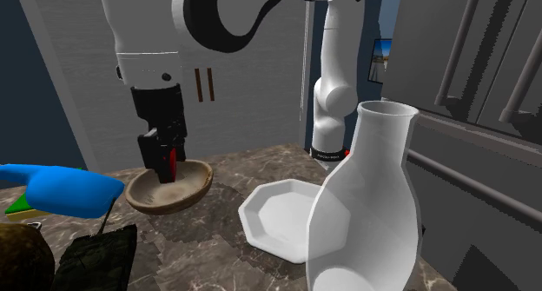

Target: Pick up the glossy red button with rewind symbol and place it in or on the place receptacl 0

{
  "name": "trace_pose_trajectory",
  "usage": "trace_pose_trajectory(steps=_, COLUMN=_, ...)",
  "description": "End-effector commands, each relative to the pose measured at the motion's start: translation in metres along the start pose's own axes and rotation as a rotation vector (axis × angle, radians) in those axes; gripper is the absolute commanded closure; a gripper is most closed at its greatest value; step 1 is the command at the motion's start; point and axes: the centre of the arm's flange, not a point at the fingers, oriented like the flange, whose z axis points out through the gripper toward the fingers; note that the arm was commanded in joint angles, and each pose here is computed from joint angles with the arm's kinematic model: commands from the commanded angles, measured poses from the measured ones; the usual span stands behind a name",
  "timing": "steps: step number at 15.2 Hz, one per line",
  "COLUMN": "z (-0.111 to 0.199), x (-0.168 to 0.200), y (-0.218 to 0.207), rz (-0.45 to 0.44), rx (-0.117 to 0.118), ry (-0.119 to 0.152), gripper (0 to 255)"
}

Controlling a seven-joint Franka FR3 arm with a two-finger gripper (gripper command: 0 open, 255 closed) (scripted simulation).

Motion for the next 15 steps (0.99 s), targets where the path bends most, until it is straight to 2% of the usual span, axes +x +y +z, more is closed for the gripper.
trace_pose_trajectory(steps=1, z=0.003, x=0.0, y=0.0, rz=0.0, rx=0.0, ry=0.0, gripper=255)
trace_pose_trajectory(steps=7, z=0.003, x=0.0, y=0.0, rz=0.0, rx=0.0, ry=0.001, gripper=255)
trace_pose_trajectory(steps=8, z=0.003, x=0.0, y=0.0, rz=0.0, rx=0.0, ry=0.001, gripper=0)
trace_pose_trajectory(steps=13, z=0.003, x=0.0, y=0.0, rz=0.0, rx=0.0, ry=0.0, gripper=0)
trace_pose_trajectory(steps=15, z=-0.024, x=0.0, y=0.0, rz=0.0, rx=0.0, ry=0.001, gripper=0)
